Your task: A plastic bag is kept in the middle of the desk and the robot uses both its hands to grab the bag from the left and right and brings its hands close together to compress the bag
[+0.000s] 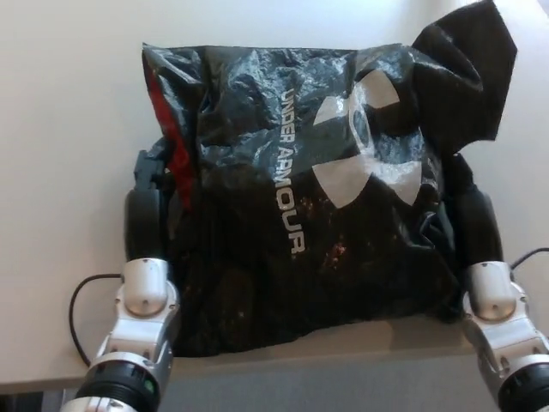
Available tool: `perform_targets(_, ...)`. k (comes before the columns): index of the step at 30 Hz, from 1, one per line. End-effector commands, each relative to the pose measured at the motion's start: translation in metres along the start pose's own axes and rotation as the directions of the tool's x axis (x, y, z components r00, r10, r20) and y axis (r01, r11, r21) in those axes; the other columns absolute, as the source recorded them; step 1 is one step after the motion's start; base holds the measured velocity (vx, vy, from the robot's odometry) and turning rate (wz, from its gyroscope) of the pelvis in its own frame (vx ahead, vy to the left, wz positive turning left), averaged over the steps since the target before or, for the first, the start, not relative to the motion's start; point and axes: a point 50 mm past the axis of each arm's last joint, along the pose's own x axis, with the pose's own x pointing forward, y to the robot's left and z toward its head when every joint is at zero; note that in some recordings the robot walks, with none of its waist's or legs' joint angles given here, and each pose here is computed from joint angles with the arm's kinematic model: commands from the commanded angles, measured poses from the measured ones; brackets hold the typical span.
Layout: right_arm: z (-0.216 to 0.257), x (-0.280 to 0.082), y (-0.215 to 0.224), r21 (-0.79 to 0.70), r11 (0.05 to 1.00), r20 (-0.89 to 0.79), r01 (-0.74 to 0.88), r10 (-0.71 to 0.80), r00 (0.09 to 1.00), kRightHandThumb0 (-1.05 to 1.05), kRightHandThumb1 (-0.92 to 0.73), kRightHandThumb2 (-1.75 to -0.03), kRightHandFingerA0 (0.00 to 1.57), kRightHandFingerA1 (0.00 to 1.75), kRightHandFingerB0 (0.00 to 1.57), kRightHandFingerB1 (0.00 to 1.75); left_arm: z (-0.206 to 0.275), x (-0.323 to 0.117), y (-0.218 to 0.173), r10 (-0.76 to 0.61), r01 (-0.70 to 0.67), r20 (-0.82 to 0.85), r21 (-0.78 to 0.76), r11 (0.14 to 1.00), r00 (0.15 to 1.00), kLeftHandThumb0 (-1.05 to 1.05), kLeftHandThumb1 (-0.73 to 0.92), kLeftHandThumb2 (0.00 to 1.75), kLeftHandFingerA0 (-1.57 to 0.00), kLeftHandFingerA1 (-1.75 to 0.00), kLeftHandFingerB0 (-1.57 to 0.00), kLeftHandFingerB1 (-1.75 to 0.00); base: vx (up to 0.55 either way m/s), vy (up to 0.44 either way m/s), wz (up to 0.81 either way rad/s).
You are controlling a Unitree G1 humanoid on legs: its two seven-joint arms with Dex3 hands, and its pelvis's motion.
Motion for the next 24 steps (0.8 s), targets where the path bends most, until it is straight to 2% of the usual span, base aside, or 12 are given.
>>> perform_targets(1, 0.014, -0.003, 0.018, 0.009, 0.998, 0.068, -0.055, 0.054, 0.996, -0.89, -0.85, -1.17, 0.06, 0.18, 0.06, 0.14, 0.002, -0.003, -0.020, -0.030, 0.030, 0.001, 0.031, 0.999, 1.000, -0.32, 0.60, 1.18, -0.01, -0.49, 0.00, -0.49, 0.00, 0.000, 0.00)
perform_targets(2, 0.014, -0.003, 0.019, 0.010, 0.998, 0.068, -0.055, 0.054, 0.996, -0.88, -0.82, -1.16, 0.08, 0.22, 0.08, 0.17, 0.003, -0.003, -0.019, -0.029, 0.029, 0.002, 0.031, 0.999, 1.000, -0.75, 0.92, 0.79, -0.23, -0.40, -0.14, -0.29, 0.00, 0.000, 0.00)
perform_targets(4, 0.018, -0.004, 0.023, 0.031, 0.997, 0.086, -0.074, 0.071, 0.994, -0.78, -0.92, -0.77, 0.00, 0.24, 0.00, 0.20, 0.002, -0.005, -0.024, -0.044, 0.044, 0.001, 0.012, 0.999, 0.999, -0.75, 0.86, 1.13, -0.11, -0.47, -0.08, -0.36, 0.00, 0.000, 0.00)
perform_targets(6, 0.020, -0.004, 0.025, 0.040, 0.996, 0.093, -0.082, 0.078, 0.993, -0.78, -0.92, -0.77, 0.00, 0.24, 0.00, 0.20, 0.002, -0.006, -0.027, -0.050, 0.050, 0.000, 0.004, 0.999, 0.999, -0.75, 0.86, 1.13, -0.11, -0.47, -0.08, -0.36, 0.00, 0.000, 0.00)
perform_targets(7, 0.025, -0.003, 0.030, 0.049, 0.995, 0.109, -0.092, 0.086, 0.990, -0.80, -0.92, -0.77, 0.00, 0.26, 0.00, 0.20, 0.003, -0.007, -0.032, -0.049, 0.049, 0.001, -0.011, 0.999, 0.999, -0.75, 0.92, 0.82, -0.16, -0.39, -0.09, -0.26, 0.00, 0.000, 0.00)
perform_targets(8, 0.027, -0.004, 0.035, 0.065, 0.992, 0.115, -0.106, 0.098, 0.989, -0.80, -0.79, -1.19, 0.00, 0.26, 0.00, 0.19, 0.003, -0.009, -0.035, -0.054, 0.054, 0.006, -0.011, 0.998, 0.999, -0.75, 0.92, 0.83, -0.16, -0.39, -0.09, -0.25, 0.00, 0.000, 0.00)
perform_targets(10, 0.029, -0.006, 0.038, 0.059, 0.991, 0.127, -0.124, 0.115, 0.985, -0.81, -0.82, -1.20, 0.00, 0.26, 0.00, 0.18, 0.005, -0.011, -0.037, -0.063, 0.064, 0.024, -0.005, 0.998, 0.998, -0.73, 0.86, 1.13, -0.09, -0.46, -0.08, -0.33, 0.00, 0.000, 0.00)
perform_targets(12, 0.030, -0.007, 0.040, 0.056, 0.990, 0.133, -0.132, 0.123, 0.983, -0.81, -0.82, -1.20, 0.00, 0.26, 0.00, 0.18, 0.007, -0.011, -0.039, -0.078, 0.077, 0.045, 0.006, 0.997, 0.996, -0.72, 0.92, 0.85, -0.15, -0.40, -0.08, -0.23, 0.00, 0.000, 0.00)
perform_targets(14, 0.030, -0.008, 0.042, 0.071, 0.987, 0.137, -0.146, 0.135, 0.981, -0.85, -0.83, -1.20, 0.00, 0.24, 0.00, 0.15, 0.010, -0.012, -0.041, -0.094, 0.094, 0.057, 0.001, 0.996, 0.994, -0.66, 0.84, 1.20, -0.04, -0.47, -0.04, -0.30, 0.00, 0.000, 0.00)
perform_targets(22, 0.028, -0.010, 0.046, 0.086, 0.984, 0.129, -0.154, 0.142, 0.981, -0.80, -0.80, -1.20, 0.00, 0.26, 0.00, 0.19, 0.017, -0.013, -0.045, -0.130, 0.128, 0.095, 0.031, 0.991, 0.987, -0.64, 0.87, 1.22, -0.02, -0.42, -0.01, -0.27, 0.00, 0.000, 0.00)
perform_targets(23, 0.028, -0.011, 0.046, 0.087, 0.983, 0.134, -0.159, 0.147, 0.980, -0.81, -0.92, -0.79, 0.00, 0.20, 0.00, 0.14, 0.018, -0.013, -0.045, -0.132, 0.130, 0.099, 0.032, 0.991, 0.986, -0.64, 0.87, 1.22, -0.01, -0.41, 0.00, -0.26, 0.00, 0.000, 0.00)
perform_targets(24, 0.028, -0.011, 0.046, 0.082, 0.983, 0.138, -0.162, 0.150, 0.979, -0.80, -0.82, -1.20, 0.00, 0.24, 0.00, 0.19, 0.019, -0.014, -0.046, -0.139, 0.136, 0.112, 0.035, 0.990, 0.984, -0.62, 0.88, 1.23, -0.01, -0.39, 0.00, -0.27, 0.00, 0.000, 0.00)
